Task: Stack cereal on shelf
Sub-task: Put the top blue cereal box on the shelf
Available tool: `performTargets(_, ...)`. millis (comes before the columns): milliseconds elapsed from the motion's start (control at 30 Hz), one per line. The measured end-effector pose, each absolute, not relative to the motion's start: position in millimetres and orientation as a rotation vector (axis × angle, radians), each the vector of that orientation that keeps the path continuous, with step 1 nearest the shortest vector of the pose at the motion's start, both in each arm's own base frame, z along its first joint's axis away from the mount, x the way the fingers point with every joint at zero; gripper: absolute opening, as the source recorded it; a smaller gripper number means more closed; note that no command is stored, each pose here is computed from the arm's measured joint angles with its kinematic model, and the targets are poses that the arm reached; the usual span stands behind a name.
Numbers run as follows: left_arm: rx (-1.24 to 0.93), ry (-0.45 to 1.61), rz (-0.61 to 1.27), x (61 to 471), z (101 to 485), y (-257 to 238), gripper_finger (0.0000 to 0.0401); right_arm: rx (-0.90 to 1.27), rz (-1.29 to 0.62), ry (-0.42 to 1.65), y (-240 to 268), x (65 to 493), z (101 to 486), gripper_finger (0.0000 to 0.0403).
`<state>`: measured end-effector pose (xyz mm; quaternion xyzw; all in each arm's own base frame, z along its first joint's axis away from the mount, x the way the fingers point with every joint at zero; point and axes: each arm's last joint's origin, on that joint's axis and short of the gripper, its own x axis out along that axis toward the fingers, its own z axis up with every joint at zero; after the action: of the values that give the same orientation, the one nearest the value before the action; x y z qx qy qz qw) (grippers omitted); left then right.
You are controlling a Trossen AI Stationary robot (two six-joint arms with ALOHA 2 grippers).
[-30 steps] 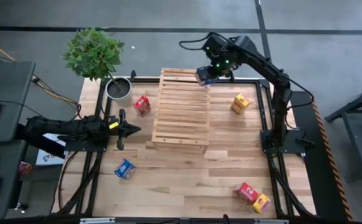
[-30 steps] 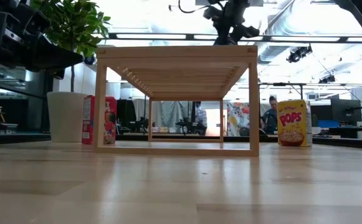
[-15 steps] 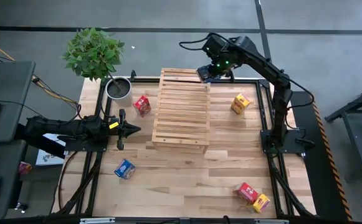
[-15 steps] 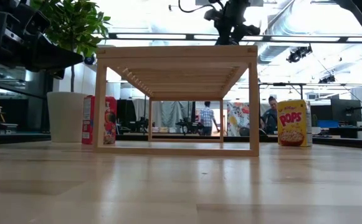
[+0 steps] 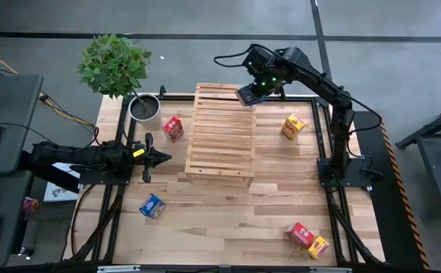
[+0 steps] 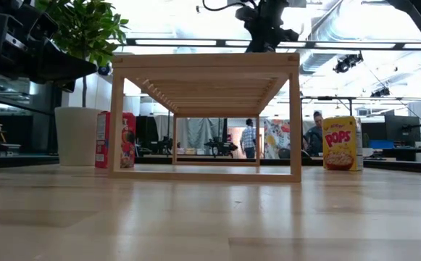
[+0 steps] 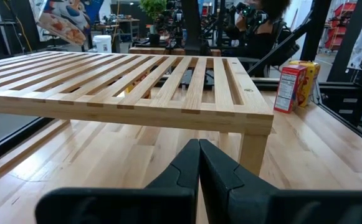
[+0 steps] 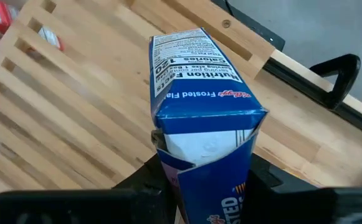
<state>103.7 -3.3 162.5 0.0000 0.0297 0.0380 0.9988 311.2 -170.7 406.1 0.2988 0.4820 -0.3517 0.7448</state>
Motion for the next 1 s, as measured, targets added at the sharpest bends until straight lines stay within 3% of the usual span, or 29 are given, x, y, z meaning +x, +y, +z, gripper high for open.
performTargets(1000, 0.0, 0.059, 0.076, 103.7, 162.5, -3.3, 0.0, 0.65, -0.863, 1.051, -179.0, 311.5, 401.3, 0.0103)
